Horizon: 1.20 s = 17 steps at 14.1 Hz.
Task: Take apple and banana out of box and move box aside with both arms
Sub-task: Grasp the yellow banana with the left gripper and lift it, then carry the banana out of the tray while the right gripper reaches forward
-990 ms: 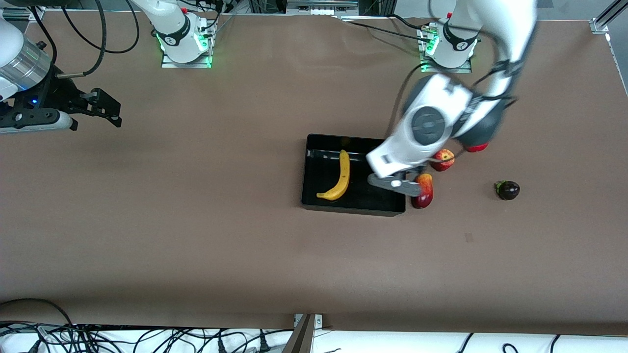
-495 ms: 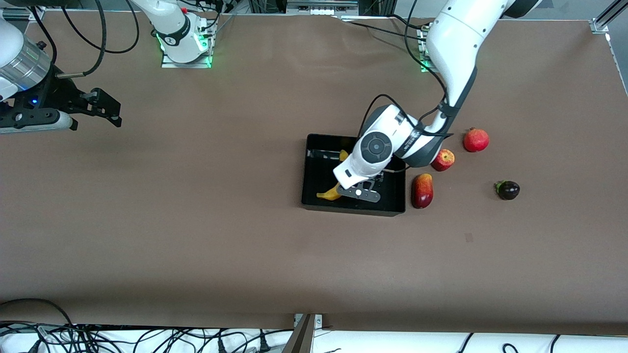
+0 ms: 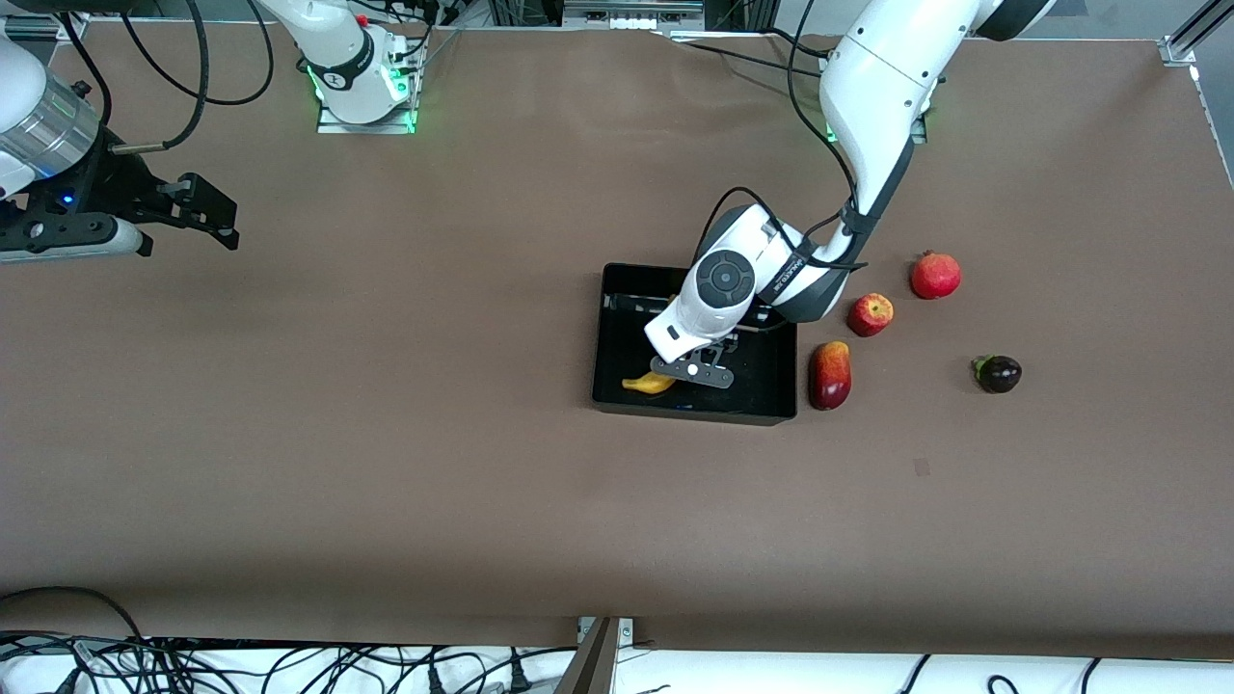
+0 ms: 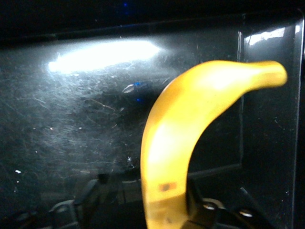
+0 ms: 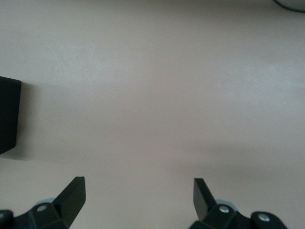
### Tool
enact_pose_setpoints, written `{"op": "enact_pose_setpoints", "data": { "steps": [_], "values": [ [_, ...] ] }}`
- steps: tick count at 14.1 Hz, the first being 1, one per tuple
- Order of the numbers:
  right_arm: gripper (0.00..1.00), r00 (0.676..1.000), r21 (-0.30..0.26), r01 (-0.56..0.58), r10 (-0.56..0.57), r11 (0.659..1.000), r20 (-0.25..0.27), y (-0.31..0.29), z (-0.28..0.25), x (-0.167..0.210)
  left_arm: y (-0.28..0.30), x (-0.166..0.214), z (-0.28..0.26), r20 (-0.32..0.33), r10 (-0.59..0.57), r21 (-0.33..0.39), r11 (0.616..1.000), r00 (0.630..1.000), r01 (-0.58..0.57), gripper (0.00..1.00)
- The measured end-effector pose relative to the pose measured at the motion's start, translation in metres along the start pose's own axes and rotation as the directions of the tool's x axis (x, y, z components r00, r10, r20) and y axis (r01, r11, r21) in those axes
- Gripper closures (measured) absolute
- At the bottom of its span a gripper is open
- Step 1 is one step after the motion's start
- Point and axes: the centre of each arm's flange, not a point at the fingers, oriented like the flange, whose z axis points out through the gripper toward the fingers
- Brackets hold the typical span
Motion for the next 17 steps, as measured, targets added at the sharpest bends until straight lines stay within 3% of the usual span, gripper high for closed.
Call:
{"op": "enact_pose_setpoints", "data": {
  "steps": [3, 4, 7, 10, 12, 15, 17],
  "values": [
    [0.00, 1.000, 0.000, 0.000, 0.000, 1.000, 0.000, 0.000, 0.000, 0.000, 0.000, 0.000, 0.000, 0.000, 0.000, 0.000, 1.000, 1.000, 0.000, 0.60],
    [0.00, 1.000, 0.000, 0.000, 0.000, 1.000, 0.000, 0.000, 0.000, 0.000, 0.000, 0.000, -0.001, -0.001, 0.000, 0.000, 1.000, 1.000, 0.000, 0.66],
    [0.00, 1.000, 0.000, 0.001, -0.001, 1.000, 0.000, 0.000, 0.000, 0.000, -0.003, 0.005, -0.023, -0.005, -0.007, 0.005, 1.000, 1.000, 0.007, 0.66],
    [0.00, 1.000, 0.000, 0.003, -0.003, 1.000, -0.001, -0.001, 0.000, 0.000, -0.018, 0.009, -0.092, 0.005, -0.034, 0.029, 0.999, 0.999, 0.034, 0.66],
    [0.00, 1.000, 0.000, 0.004, -0.004, 1.000, -0.001, -0.001, 0.000, 0.000, -0.041, 0.009, -0.147, 0.046, -0.070, 0.063, 0.996, 0.996, 0.067, 0.66],
    [0.00, 1.000, 0.000, 0.005, -0.005, 1.000, -0.001, -0.001, 0.000, 0.000, -0.103, 0.020, -0.212, 0.098, -0.172, 0.097, 0.982, 0.980, 0.162, 0.66],
    [0.00, 1.000, 0.000, 0.005, -0.005, 1.000, -0.001, -0.001, 0.001, 0.001, -0.172, 0.032, -0.226, 0.120, -0.257, 0.100, 0.964, 0.959, 0.246, 0.66]
  ]
}}
